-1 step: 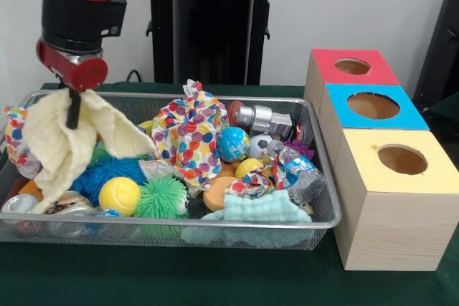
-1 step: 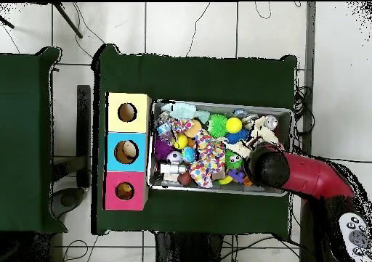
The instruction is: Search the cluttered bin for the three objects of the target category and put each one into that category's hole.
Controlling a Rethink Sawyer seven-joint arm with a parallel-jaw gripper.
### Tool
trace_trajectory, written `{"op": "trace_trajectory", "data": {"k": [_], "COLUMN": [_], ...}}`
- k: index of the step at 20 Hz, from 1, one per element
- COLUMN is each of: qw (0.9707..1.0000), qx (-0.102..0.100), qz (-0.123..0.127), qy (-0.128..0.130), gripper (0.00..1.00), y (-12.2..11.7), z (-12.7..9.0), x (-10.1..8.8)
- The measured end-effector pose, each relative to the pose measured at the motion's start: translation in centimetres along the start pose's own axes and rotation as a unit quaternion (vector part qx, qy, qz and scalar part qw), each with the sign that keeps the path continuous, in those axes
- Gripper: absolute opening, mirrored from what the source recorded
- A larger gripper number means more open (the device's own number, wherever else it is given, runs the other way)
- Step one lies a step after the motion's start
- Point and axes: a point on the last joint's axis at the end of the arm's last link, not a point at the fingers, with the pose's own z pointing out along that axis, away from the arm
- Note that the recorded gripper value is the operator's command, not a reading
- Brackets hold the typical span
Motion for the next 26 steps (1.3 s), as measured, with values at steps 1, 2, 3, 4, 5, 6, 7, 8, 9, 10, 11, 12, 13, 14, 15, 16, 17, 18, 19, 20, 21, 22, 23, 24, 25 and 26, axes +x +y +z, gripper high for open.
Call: {"op": "trace_trajectory", "data": {"k": [1, 2, 3, 4, 5, 6, 7, 8, 9, 10, 11, 12, 13, 14, 15, 16, 17, 18, 19, 20, 21, 22, 23, 24, 25, 26], "qw": [1.0, 1.0, 1.0, 1.0, 1.0, 1.0, 1.0, 1.0, 1.0, 1.0, 1.0, 1.0, 1.0, 1.0, 1.0, 1.0, 1.0, 0.9999, 0.9999, 0.9999, 0.9998, 0.9998, 0.9998, 0.9998, 0.9997, 0.9997], "qx": [0.0, 0.0, 0.0, 0.001, 0.001, 0.001, 0.001, 0.002, 0.002, 0.002, 0.002, 0.002, 0.002, 0.005, 0.005, 0.006, 0.007, 0.007, 0.006, 0.005, 0.004, 0.003, -0.002, -0.004, -0.006, -0.007], "qz": [0.0, 0.001, 0.002, 0.003, 0.005, 0.005, 0.005, 0.006, 0.006, 0.006, 0.006, 0.006, 0.006, 0.003, 0.001, 0.0, -0.006, -0.009, -0.011, -0.014, -0.017, -0.018, -0.021, -0.021, -0.02, -0.018], "qy": [0.002, 0.002, 0.002, 0.002, 0.003, 0.003, 0.003, 0.003, 0.003, 0.003, 0.003, 0.004, 0.004, 0.004, 0.004, 0.004, 0.004, 0.003, 0.003, 0.002, 0.002, 0.002, 0.004, 0.005, 0.009, 0.013], "gripper": [1.0, 1.0, 1.0, 1.0, 1.0, 1.0, 1.0, 1.0, 1.0, 1.0, 1.0, 1.0, 1.0, 1.0, 1.0, 1.0, 1.0, 1.0, 1.0, 1.0, 1.0, 1.0, 1.0, 1.0, 1.0, 1.0], "y": [0.0, -0.1, -0.3, -0.4, -0.6, -0.7, -0.7, -0.7, -0.7, -0.8, -0.8, -0.8, -0.8, -0.7, -0.5, -0.4, 0.5, 1.0, 1.6, 2.3, 3.0, 3.7, 5.2, 5.8, 6.7, 7.2], "z": [0.0, 0.1, 0.1, 0.1, 0.2, 0.2, 0.2, 0.2, 0.2, 0.2, 0.2, 0.2, 0.2, 0.1, 0.0, 0.0, -0.4, -0.6, -0.9, -1.1, -1.4, -1.6, -2.2, -2.5, -2.8, -3.1], "x": [0.1, 0.1, 0.1, 0.1, 0.0, 0.0, -0.1, -0.1, -0.1, -0.1, -0.1, 0.0, 0.0, 0.3, 0.5, 0.6, 1.2, 1.4, 1.7, 2.0, 2.3, 2.6, 3.1, 3.4, 3.7, 3.9]}}
